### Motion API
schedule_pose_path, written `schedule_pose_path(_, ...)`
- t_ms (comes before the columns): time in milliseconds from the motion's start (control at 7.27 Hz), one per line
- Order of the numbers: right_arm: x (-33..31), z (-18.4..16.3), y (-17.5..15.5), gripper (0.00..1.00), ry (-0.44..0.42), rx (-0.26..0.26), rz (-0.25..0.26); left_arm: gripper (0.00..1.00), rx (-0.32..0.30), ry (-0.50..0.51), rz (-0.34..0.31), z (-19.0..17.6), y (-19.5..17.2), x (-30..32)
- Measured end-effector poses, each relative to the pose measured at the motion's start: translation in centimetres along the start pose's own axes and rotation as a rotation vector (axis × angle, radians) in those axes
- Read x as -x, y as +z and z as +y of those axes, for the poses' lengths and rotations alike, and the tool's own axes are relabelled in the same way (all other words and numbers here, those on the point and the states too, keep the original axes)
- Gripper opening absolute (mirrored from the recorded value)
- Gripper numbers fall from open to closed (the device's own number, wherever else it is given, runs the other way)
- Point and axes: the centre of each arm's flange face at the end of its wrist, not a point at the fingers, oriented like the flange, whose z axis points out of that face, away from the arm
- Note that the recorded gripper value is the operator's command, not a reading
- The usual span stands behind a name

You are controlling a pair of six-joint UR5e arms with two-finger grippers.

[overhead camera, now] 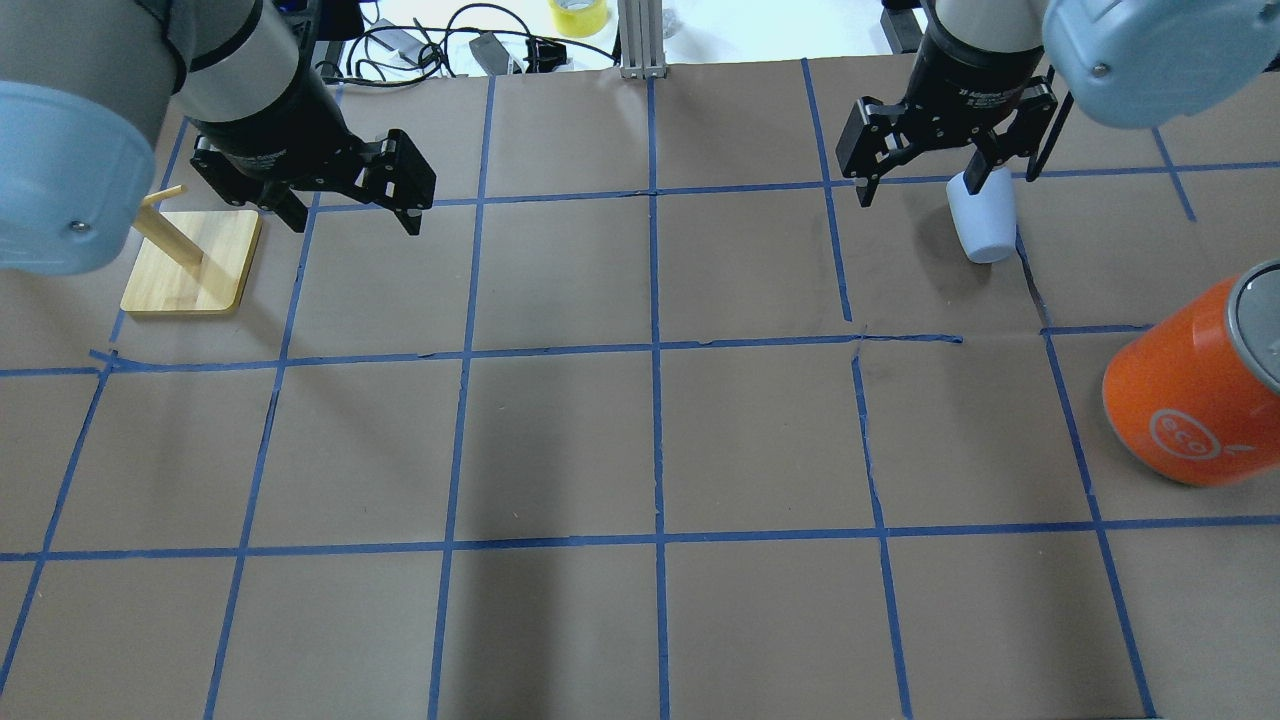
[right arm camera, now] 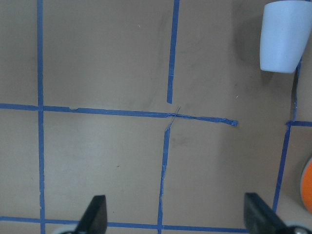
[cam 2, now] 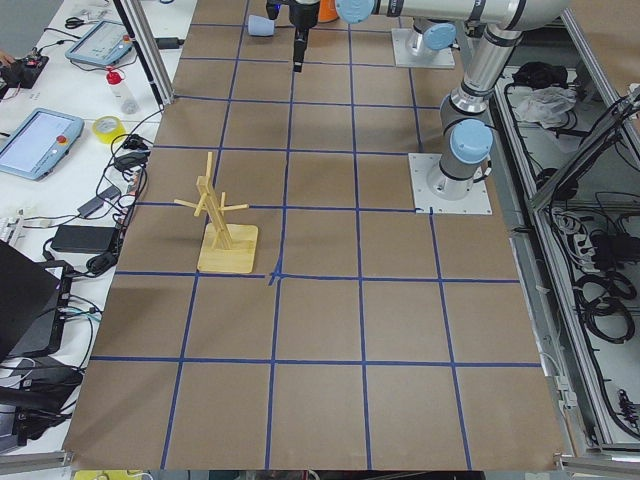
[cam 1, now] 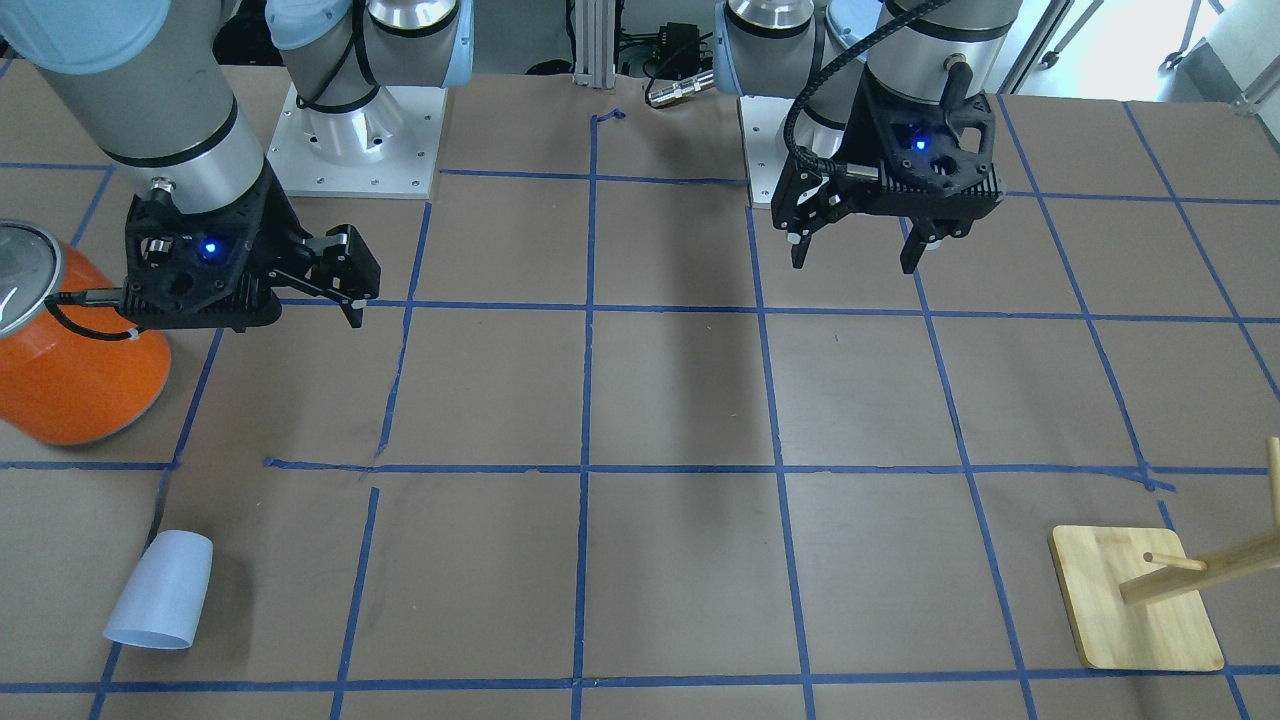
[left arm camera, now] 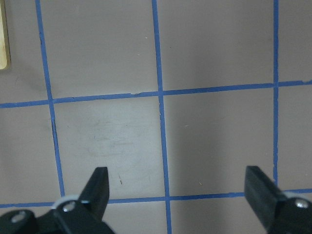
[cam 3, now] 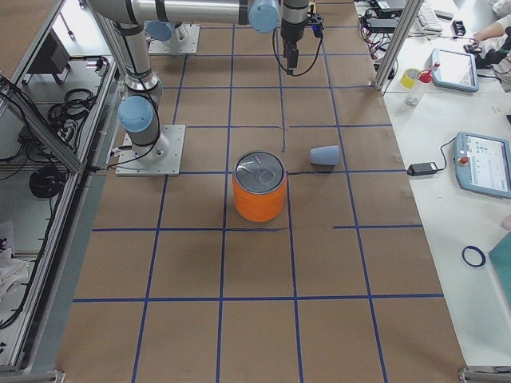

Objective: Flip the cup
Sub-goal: 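Lower the right gripper toward the pale blue cup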

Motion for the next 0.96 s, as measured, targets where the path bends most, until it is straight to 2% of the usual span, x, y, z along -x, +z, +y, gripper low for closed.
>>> schedule_pose_path(963, -0.08, 0.25, 0.19, 1.0, 0.002, 0.01, 0.003, 1.0, -0.002, 0.0, -0.002, -0.02, -0.02, 0.02)
